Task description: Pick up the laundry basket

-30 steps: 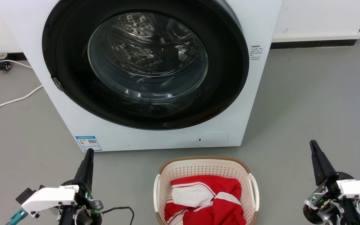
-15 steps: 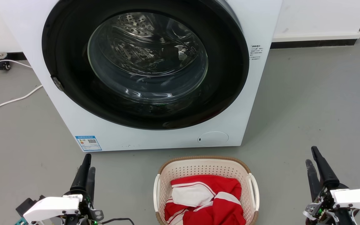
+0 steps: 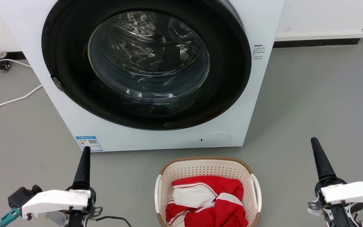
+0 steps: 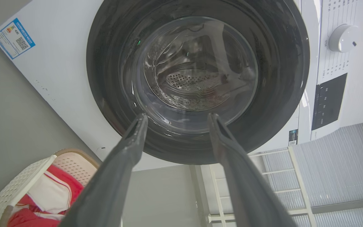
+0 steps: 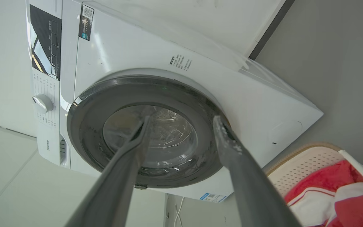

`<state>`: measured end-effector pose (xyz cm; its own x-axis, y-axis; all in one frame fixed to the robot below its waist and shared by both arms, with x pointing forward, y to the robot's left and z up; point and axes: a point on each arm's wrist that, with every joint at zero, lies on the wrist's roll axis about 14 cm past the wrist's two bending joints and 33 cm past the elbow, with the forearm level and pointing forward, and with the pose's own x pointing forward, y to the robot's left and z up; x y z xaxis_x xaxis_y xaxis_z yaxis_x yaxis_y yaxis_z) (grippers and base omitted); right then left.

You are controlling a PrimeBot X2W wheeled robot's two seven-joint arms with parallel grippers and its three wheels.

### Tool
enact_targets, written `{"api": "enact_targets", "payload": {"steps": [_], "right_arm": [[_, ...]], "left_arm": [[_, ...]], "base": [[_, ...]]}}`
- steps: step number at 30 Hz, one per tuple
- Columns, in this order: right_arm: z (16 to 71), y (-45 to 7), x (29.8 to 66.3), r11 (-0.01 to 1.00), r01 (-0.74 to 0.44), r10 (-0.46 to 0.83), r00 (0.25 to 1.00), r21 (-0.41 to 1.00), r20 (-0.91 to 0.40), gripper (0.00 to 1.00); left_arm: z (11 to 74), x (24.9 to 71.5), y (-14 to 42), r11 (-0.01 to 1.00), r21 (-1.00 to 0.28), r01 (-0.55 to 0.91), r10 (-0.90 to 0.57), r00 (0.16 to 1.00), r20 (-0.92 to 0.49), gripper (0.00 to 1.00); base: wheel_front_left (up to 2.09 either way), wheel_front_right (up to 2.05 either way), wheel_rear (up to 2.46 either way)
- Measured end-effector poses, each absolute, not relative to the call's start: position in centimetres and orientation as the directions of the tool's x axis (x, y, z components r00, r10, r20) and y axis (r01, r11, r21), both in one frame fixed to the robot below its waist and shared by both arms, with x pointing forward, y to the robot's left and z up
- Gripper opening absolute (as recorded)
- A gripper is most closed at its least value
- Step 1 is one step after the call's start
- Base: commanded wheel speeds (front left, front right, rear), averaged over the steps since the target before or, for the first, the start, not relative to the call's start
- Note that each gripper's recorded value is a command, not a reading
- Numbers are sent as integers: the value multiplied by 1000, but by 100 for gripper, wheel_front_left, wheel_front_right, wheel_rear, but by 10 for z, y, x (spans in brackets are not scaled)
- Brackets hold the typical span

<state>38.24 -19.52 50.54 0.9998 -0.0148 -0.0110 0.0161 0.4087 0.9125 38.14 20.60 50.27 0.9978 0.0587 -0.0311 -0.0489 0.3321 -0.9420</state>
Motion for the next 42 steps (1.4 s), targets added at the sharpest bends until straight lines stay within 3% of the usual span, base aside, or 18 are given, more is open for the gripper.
{"api": "enact_targets", "payload": {"steps": [16,42], "right_arm": [[523,-183,383,670,-50,14,998,741,55,100],[537,-174,380,895,-93,44,992,436,122,100]], "left_arm": [[521,382,200,591,-807,-19,65,998,24,100],[540,378,196,830,-557,21,57,991,121,100]], "base": [[0,0,0],[0,0,0]]}}
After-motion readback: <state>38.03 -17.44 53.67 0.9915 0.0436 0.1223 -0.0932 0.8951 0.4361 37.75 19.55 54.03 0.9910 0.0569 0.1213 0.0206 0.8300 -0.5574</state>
